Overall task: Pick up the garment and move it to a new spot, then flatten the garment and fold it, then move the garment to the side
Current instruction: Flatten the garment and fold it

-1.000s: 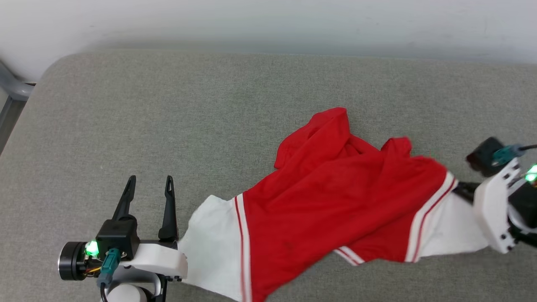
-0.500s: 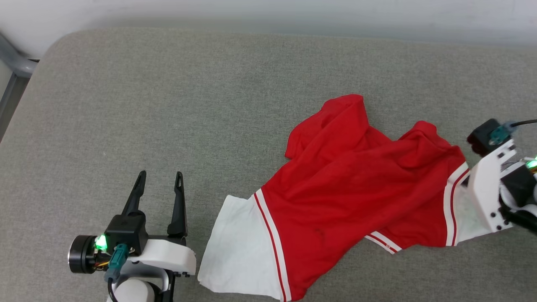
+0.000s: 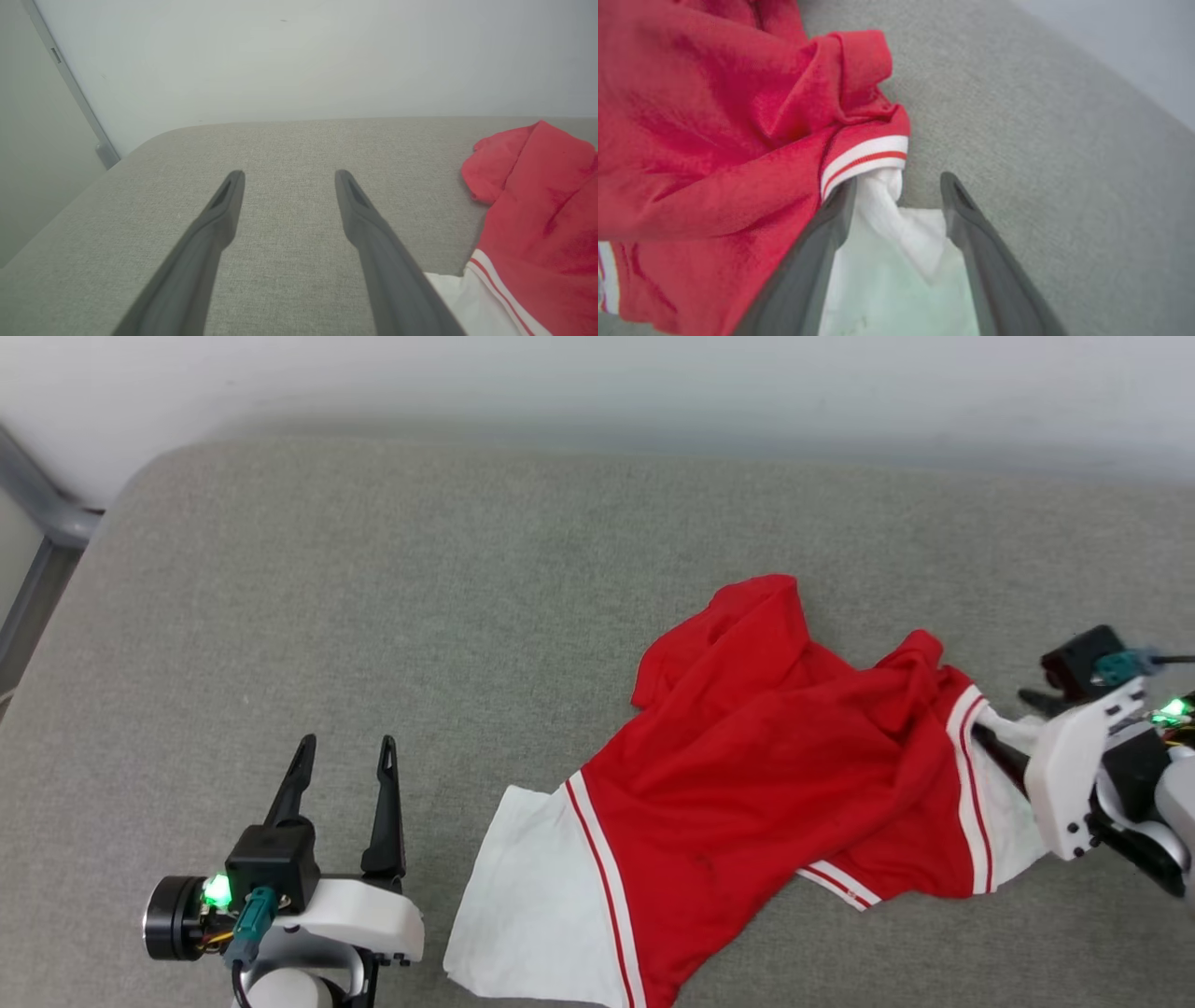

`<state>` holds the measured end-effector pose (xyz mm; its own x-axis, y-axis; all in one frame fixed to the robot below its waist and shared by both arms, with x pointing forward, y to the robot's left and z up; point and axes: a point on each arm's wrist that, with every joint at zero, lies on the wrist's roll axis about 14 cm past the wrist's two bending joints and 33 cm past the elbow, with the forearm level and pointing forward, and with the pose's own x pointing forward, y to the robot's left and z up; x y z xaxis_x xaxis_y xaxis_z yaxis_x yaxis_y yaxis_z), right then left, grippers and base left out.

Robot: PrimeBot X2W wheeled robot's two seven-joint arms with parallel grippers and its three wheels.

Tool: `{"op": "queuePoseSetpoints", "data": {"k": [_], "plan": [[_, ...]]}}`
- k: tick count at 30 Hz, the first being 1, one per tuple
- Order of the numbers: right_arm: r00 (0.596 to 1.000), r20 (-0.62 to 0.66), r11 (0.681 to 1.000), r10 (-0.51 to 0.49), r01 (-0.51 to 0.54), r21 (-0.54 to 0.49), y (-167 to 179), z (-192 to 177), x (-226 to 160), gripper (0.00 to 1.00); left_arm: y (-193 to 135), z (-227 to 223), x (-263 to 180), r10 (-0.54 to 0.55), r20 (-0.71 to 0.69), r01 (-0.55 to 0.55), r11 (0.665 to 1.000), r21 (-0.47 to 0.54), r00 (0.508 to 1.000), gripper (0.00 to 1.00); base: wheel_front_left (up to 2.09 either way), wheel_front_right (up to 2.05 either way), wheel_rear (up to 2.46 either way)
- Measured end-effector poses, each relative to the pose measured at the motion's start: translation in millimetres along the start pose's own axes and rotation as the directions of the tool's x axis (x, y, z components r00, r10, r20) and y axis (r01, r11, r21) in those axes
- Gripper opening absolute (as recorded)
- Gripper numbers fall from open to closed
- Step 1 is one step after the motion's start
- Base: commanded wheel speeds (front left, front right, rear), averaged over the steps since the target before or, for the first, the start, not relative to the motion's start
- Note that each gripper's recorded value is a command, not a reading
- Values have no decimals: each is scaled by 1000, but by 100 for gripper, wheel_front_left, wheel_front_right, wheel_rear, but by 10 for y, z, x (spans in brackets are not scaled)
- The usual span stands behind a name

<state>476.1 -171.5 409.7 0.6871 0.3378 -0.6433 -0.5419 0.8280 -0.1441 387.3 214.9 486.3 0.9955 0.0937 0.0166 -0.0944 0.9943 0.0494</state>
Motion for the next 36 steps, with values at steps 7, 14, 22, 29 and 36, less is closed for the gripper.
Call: {"op": "queuePoseSetpoints", "data": {"k": [7,14,22,29,36], "plan": [[934,329,990,-142,136,42,-335,392,-483,100,-41,201,-58,-44,59,43,999,11,997,100,0,0,0],[819,515,968,-251,220,121,-419,553,-929,100,-112,433,-28,-151,108,146,988,51,983,100,0,0,0],[734,604,950,-312,232,209,-35,414,-1190,100,-301,445,92,-312,-55,316,944,95,949,100,0,0,0],[743,568,933,-353,236,270,289,215,-1342,100,-545,160,-23,-422,-350,473,878,73,836,100,0,0,0],[752,534,918,-386,254,306,374,74,-1428,100,-680,-223,-385,-478,-626,613,790,0,616,100,0,0,0]]}}
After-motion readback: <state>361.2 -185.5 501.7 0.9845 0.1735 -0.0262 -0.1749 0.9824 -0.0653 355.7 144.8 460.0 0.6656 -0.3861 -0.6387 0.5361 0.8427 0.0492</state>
